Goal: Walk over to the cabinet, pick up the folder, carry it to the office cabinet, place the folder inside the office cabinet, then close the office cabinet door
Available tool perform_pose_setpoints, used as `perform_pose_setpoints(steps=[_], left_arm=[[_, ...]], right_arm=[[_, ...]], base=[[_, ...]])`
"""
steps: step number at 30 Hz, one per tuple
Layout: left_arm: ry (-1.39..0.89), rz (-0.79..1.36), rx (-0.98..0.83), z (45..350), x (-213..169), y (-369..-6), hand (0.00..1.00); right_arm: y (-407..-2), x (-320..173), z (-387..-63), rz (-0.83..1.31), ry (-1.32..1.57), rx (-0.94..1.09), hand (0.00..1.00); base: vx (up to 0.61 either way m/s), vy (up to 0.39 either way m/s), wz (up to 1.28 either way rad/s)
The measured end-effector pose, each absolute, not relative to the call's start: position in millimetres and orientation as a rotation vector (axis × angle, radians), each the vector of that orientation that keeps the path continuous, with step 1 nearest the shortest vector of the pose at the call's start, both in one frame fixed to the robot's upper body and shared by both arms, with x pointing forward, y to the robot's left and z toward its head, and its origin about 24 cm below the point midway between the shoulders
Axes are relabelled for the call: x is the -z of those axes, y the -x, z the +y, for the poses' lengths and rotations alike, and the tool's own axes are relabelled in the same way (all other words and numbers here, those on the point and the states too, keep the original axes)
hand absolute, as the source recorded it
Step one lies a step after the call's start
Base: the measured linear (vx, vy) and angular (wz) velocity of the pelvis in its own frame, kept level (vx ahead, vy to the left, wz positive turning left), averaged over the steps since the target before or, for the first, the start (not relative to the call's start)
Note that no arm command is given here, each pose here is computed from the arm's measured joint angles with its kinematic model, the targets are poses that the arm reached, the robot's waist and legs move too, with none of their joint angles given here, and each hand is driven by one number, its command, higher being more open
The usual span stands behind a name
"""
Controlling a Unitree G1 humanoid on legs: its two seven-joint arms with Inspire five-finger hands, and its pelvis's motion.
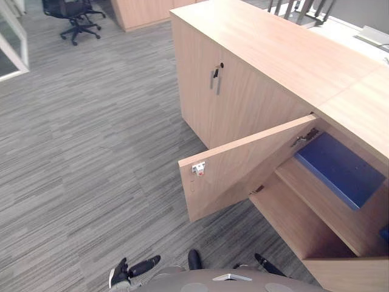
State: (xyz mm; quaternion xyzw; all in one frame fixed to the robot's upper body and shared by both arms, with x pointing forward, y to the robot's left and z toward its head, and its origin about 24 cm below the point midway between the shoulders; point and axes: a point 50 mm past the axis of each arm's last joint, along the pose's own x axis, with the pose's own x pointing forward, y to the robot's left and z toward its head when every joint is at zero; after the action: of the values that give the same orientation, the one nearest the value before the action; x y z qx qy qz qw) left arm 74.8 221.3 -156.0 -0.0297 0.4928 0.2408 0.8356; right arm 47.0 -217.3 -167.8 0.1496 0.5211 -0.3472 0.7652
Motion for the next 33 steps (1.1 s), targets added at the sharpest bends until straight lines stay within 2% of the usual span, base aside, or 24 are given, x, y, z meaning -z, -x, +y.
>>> perform_pose_setpoints(steps=[5, 10, 18, 21, 23, 25, 28, 33], left_arm=[[0.048, 0.938, -0.547, 246.2, 142.1, -104.2, 1.0], [0.023, 0.886, -0.631, 277.3, 129.9, -103.7, 1.0], [-0.096, 0.955, -0.595, 304.4, 123.4, -110.9, 1.0], [-0.339, 0.906, -0.498, 333.1, 96.7, -145.8, 1.0], [-0.669, 0.859, -0.34, 349.1, 68.8, -181.3, 1.0], [-0.919, 0.824, -0.211, 351.3, 51.3, -205.9, 1.0], [-1.151, 0.763, -0.093, 346.2, 34.6, -232.6, 1.0], [-1.423, 0.589, 0.089, 310.6, 13.7, -280.7, 1.0]], right_arm=[[-50.4, 165.3, -219.9, 1.121, -0.287, 0.706, 1.0], [-42.9, 164.8, -229.0, 1.131, -0.283, 0.739, 1.0], [-32.3, 168.4, -229.3, 1.205, -0.26, 0.709, 1.0], [-34.9, 168.5, -227.3, 1.199, -0.262, 0.699, 1.0], [-35.7, 168.2, -228.0, 1.191, -0.26, 0.693, 1.0], [-36.5, 167.7, -229.2, 1.18, -0.26, 0.685, 1.0], [-35.7, 168.9, -225.5, 1.185, -0.278, 0.662, 1.0], [-35.5, 170.2, -219.8, 1.193, -0.279, 0.631, 1.0]], base=[[-0.11, 0.046, -0.72], [-0.08, -0.051, -0.51], [-0.09, -0.116, -0.27], [-0.02, -0.075, -0.01], [0.02, -0.063, -0.03], [0.06, -0.029, -0.11], [0.08, -0.01, -0.11], [0.07, -0.014, -0.13]])
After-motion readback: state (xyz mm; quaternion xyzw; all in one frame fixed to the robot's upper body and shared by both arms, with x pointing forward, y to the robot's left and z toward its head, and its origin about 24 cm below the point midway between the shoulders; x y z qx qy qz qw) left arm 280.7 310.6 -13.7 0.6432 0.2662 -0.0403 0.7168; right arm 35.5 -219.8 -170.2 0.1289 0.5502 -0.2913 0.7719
